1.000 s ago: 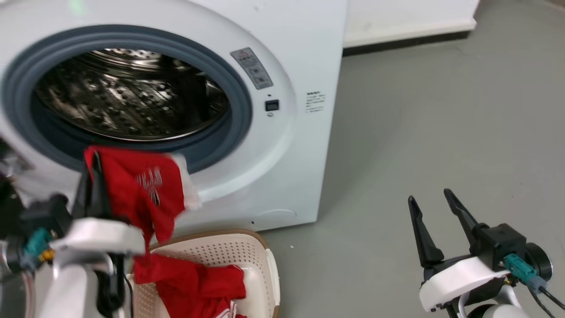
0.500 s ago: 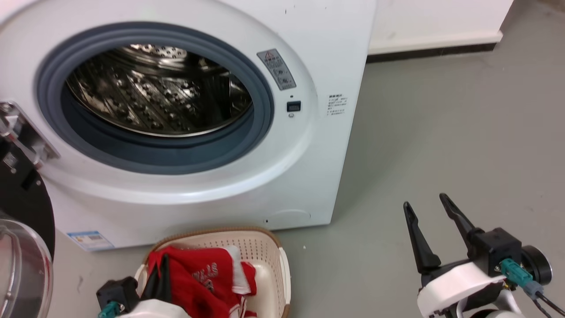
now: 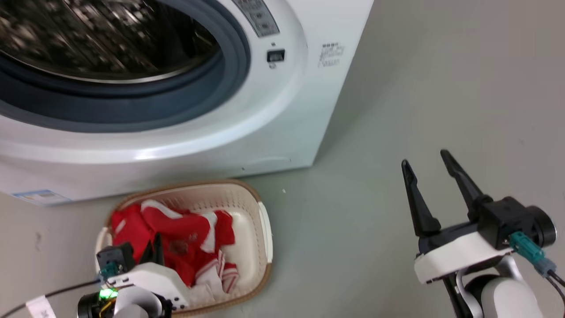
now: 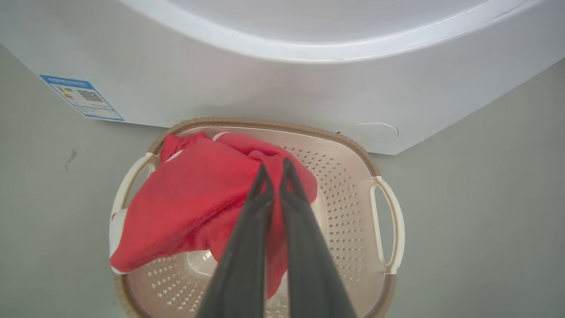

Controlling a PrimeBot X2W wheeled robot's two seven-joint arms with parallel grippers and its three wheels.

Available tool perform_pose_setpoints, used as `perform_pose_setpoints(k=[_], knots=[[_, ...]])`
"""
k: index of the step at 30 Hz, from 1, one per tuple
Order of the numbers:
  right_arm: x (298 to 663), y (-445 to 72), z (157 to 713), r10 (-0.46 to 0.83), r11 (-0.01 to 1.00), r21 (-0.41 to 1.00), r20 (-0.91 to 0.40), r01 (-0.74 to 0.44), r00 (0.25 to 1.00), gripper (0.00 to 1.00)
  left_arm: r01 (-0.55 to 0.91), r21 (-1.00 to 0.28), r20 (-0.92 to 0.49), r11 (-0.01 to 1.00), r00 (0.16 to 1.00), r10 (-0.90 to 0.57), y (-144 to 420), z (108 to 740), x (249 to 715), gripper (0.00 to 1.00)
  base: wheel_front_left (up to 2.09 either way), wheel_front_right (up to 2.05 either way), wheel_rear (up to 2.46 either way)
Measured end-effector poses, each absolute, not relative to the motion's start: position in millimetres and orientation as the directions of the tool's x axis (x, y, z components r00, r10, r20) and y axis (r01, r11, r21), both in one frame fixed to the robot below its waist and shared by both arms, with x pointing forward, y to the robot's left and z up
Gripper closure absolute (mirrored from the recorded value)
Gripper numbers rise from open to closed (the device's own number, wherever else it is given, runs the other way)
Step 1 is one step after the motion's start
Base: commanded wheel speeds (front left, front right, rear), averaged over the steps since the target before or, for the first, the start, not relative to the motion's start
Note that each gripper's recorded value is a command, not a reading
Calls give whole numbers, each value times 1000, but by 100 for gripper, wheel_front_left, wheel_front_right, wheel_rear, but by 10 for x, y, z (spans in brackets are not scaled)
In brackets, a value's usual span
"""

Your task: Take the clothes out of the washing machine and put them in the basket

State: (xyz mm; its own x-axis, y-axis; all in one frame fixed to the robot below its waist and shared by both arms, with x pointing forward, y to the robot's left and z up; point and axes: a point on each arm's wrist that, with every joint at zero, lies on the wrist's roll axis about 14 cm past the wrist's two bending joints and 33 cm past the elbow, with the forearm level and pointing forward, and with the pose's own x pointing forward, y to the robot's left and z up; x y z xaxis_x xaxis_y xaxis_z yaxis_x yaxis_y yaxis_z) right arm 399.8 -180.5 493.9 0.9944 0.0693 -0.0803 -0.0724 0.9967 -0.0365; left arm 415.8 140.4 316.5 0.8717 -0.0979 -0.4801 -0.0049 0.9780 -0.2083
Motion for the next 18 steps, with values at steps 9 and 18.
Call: perform_pose_setpoints(k=[9, 18], knots=[[4225, -1903, 4596, 49, 997, -45, -146, -56, 988, 0, -52, -169, -715, 984, 694, -86, 1384, 2256, 3992, 100, 0, 0, 0], [4343, -1994, 4297, 28, 998, -48, -197, -38, 980, 0, -79, -172, -832, 982, 545, -102, 1257, 1728, 3816, 100, 0, 0, 0]])
